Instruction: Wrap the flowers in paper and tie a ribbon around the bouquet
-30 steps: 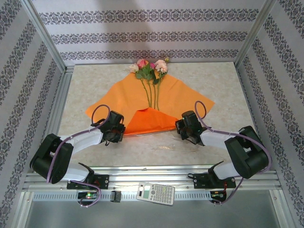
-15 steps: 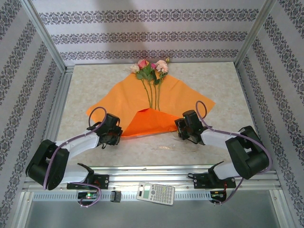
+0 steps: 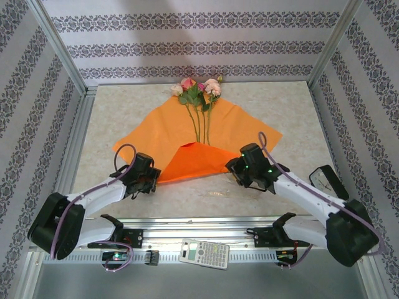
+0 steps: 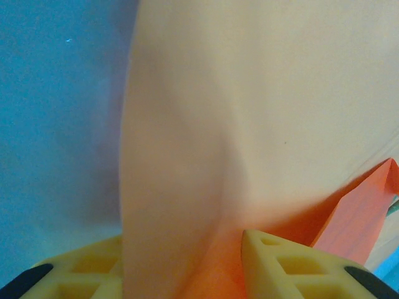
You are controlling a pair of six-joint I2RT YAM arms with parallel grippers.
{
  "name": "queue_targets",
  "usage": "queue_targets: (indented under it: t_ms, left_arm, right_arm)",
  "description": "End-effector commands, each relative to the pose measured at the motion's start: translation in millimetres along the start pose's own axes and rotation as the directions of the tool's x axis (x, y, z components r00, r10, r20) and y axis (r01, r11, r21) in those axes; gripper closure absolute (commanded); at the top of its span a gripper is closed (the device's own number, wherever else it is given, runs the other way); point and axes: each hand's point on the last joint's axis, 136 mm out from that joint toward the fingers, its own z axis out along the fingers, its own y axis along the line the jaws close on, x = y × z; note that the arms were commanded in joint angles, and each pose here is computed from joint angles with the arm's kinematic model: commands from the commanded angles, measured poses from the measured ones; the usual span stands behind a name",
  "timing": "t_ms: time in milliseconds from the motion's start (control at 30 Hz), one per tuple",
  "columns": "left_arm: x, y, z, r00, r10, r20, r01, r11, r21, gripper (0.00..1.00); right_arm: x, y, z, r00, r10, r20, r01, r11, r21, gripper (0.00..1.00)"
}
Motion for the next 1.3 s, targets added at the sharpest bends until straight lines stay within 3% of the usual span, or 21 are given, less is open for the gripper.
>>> queue_targets:
  t_ms: [0, 167, 300, 500, 767, 1100, 1267]
  left_arm:
    - [-12.0, 3.9, -3.1, 0.998, -0.02, 0.055, 0.018, 0.999, 0.032, 0.61]
    - [-13.3, 5.5, 2.6, 0.999, -0.024, 0.049, 0.021, 0.998, 0.061, 0.7]
    - [-14.1, 9.4, 5.3, 0.998, -0.029, 0.05, 0.026, 0.998, 0.064, 0.8]
    - [-14.8, 2.0, -0.9, 0.998, 0.004, 0.06, -0.009, 0.996, 0.087, 1.0]
    - [-6.0, -16.1, -17.0, 0.976, 0.214, 0.043, -0.216, 0.976, 0.042, 1.0]
    - [18.4, -51.8, -46.6, 0.837, 0.545, 0.046, -0.547, 0.837, 0.029, 1.0]
    - [43.4, -74.3, -53.6, 0.704, 0.708, 0.055, -0.71, 0.701, 0.064, 1.0]
  right_arm:
    - [28.0, 32.3, 19.6, 0.975, -0.178, -0.13, 0.172, 0.983, -0.057, 0.65]
    - [62.1, 91.8, 47.9, 0.926, -0.296, -0.233, 0.261, 0.951, -0.168, 0.75]
    - [80.1, 108.6, 72.0, 0.905, -0.297, -0.305, 0.256, 0.952, -0.165, 0.79]
    - [94.7, 87.9, 109.4, 0.894, -0.232, -0.383, 0.215, 0.973, -0.088, 0.85]
    - [87.3, 54.3, 131.2, 0.917, -0.161, -0.365, 0.181, 0.983, 0.02, 0.9]
    - [86.6, 22.6, 135.3, 0.927, -0.073, -0.367, 0.127, 0.984, 0.124, 0.9]
    - [86.0, 17.4, 135.9, 0.929, -0.06, -0.364, 0.121, 0.982, 0.146, 0.9]
